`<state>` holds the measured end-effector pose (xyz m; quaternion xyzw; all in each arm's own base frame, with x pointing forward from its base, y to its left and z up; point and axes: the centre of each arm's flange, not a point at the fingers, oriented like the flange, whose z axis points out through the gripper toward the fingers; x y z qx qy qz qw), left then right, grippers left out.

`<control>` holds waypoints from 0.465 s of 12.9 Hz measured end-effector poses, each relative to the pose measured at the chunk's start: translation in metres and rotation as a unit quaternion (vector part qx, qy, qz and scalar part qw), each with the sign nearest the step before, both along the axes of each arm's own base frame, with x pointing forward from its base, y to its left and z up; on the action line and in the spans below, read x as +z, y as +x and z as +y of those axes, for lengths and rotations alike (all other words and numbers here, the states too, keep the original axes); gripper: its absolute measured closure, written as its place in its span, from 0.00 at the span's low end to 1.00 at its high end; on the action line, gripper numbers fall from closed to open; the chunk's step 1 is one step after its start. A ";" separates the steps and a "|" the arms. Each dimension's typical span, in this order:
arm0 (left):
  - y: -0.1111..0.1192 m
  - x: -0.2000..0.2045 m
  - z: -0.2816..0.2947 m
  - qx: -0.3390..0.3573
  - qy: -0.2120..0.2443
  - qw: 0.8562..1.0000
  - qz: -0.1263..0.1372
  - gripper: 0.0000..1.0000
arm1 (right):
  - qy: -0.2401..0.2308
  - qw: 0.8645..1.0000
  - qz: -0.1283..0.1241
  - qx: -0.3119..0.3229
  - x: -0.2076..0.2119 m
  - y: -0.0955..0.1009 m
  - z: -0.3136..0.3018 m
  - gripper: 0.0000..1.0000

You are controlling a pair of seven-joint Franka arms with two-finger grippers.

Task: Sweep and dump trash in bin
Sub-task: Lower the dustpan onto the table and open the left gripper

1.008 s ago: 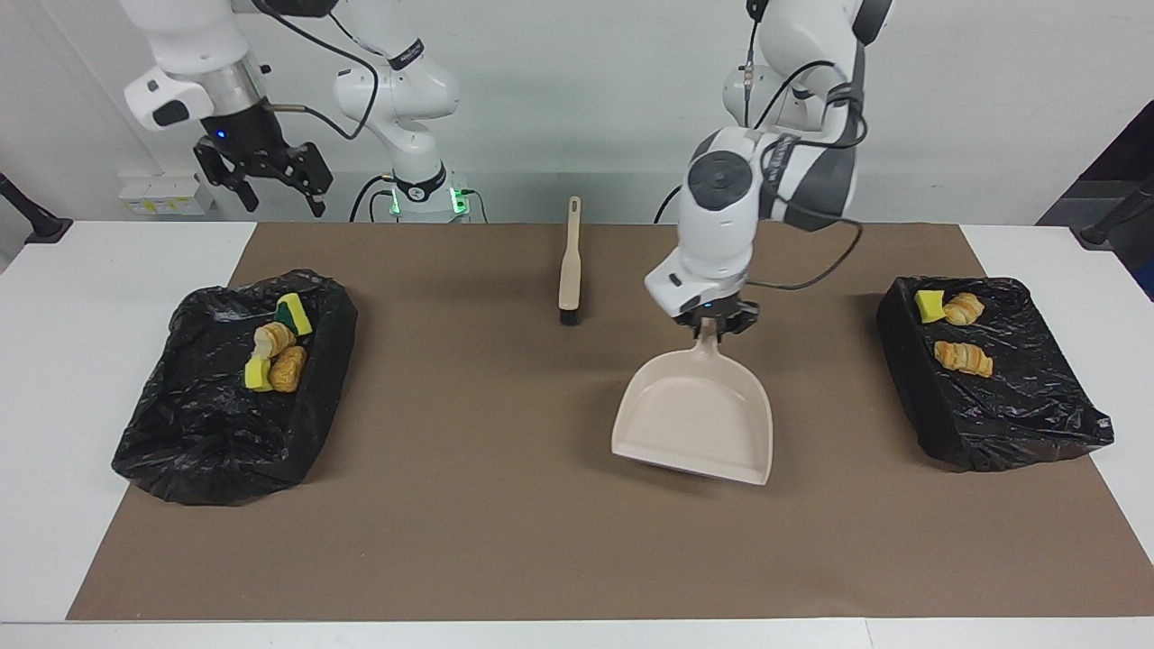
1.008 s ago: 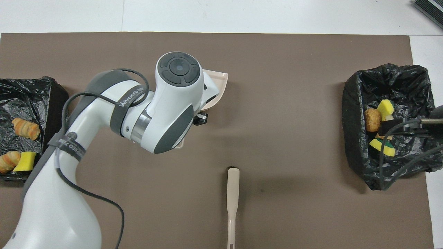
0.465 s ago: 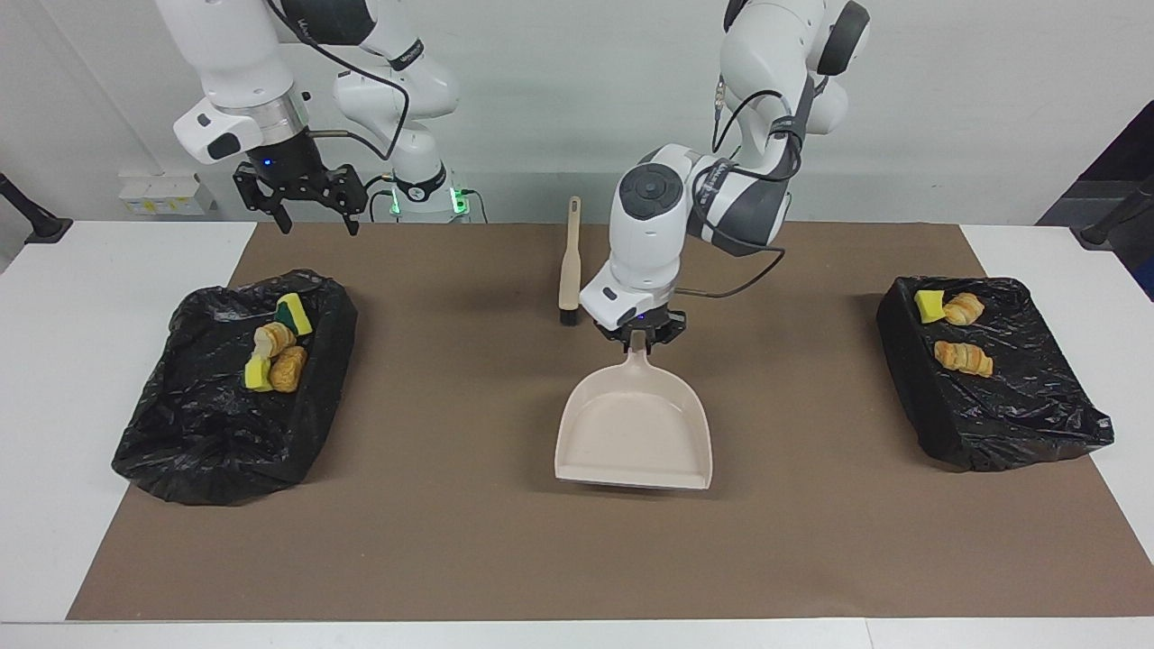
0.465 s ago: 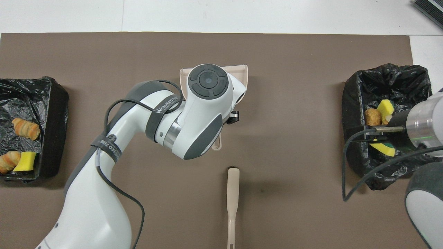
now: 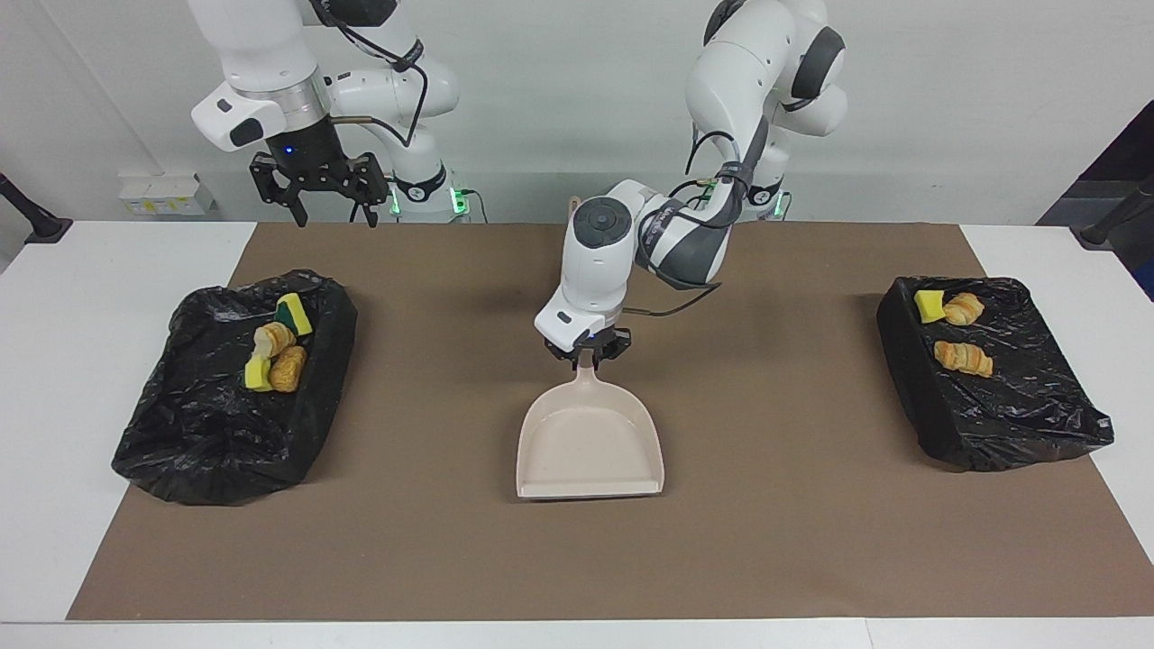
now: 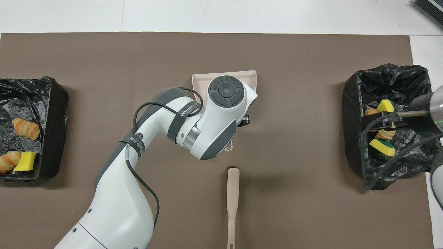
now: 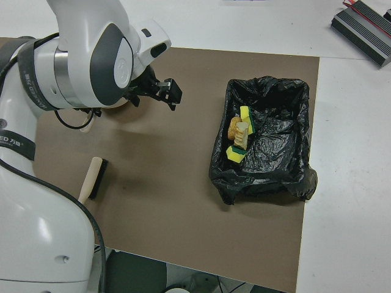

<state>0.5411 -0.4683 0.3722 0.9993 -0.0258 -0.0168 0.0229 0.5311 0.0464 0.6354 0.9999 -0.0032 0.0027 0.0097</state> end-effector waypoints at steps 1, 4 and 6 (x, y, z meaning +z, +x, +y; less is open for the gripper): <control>-0.001 0.000 -0.001 -0.001 0.000 1.000 0.000 0.67 | -0.001 1.000 0.004 0.000 -0.001 0.001 0.000 0.00; 0.003 0.000 0.003 -0.003 0.009 1.000 -0.008 0.64 | -0.002 1.000 0.016 0.002 0.008 0.000 0.000 0.00; 0.007 0.002 0.009 -0.012 0.026 0.999 -0.025 0.42 | -0.001 1.000 0.010 0.001 0.013 0.002 -0.001 0.00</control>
